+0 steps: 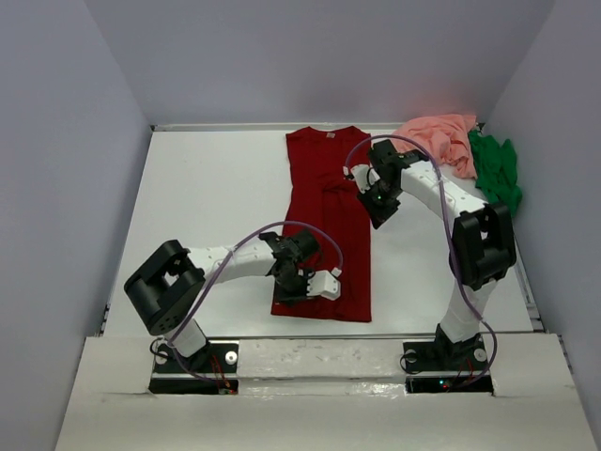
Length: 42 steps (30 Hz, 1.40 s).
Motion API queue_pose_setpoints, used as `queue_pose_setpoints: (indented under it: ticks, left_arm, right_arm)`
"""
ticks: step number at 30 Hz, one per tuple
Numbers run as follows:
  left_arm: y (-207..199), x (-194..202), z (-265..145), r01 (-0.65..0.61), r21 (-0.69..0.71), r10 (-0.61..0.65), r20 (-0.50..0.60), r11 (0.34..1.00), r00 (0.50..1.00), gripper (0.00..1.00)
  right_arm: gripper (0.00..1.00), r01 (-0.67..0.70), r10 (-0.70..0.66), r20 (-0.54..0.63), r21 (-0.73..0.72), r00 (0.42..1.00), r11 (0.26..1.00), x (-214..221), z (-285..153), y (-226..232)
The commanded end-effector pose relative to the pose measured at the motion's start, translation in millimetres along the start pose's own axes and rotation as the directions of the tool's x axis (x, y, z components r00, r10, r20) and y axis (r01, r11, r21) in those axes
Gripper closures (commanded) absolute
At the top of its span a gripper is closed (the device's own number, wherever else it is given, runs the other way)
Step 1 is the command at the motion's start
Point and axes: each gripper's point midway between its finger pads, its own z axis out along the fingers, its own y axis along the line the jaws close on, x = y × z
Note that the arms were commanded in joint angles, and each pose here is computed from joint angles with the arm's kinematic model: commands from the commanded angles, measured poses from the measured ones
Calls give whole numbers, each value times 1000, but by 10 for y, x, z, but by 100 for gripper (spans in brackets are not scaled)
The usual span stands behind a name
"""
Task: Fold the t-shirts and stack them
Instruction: Rotate the tshirt 90 degrees
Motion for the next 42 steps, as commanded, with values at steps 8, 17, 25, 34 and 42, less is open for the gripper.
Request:
queue_pose_setpoints:
  ticks: [8,17,25,34,42]
  left_arm:
    - [638,-589,-862,70,-315,18,268,947,963,100]
    - [1632,245,-1872,526,-522,-249,510,672,823,100]
    - [1572,643,-2125,621,-578,-278,573,530,771,100]
    - [1584,816,-2294,655,-602,-291,595,456,749,100]
    - [1569,847,-2267,659,-595,-298,595,460,746,100]
  right_arm:
    - [100,27,-28,113,9,993,1000,-68,-307,64]
    - [100,4,5,67,-137,998,991,-217,43,165]
    - [100,10,-7,14,-195,1000,981,-319,525,81]
    - [100,8,-11,-21,-170,1000,985,-292,784,-33]
    - [100,-3,5,-81,25,997,1000,-176,770,-359]
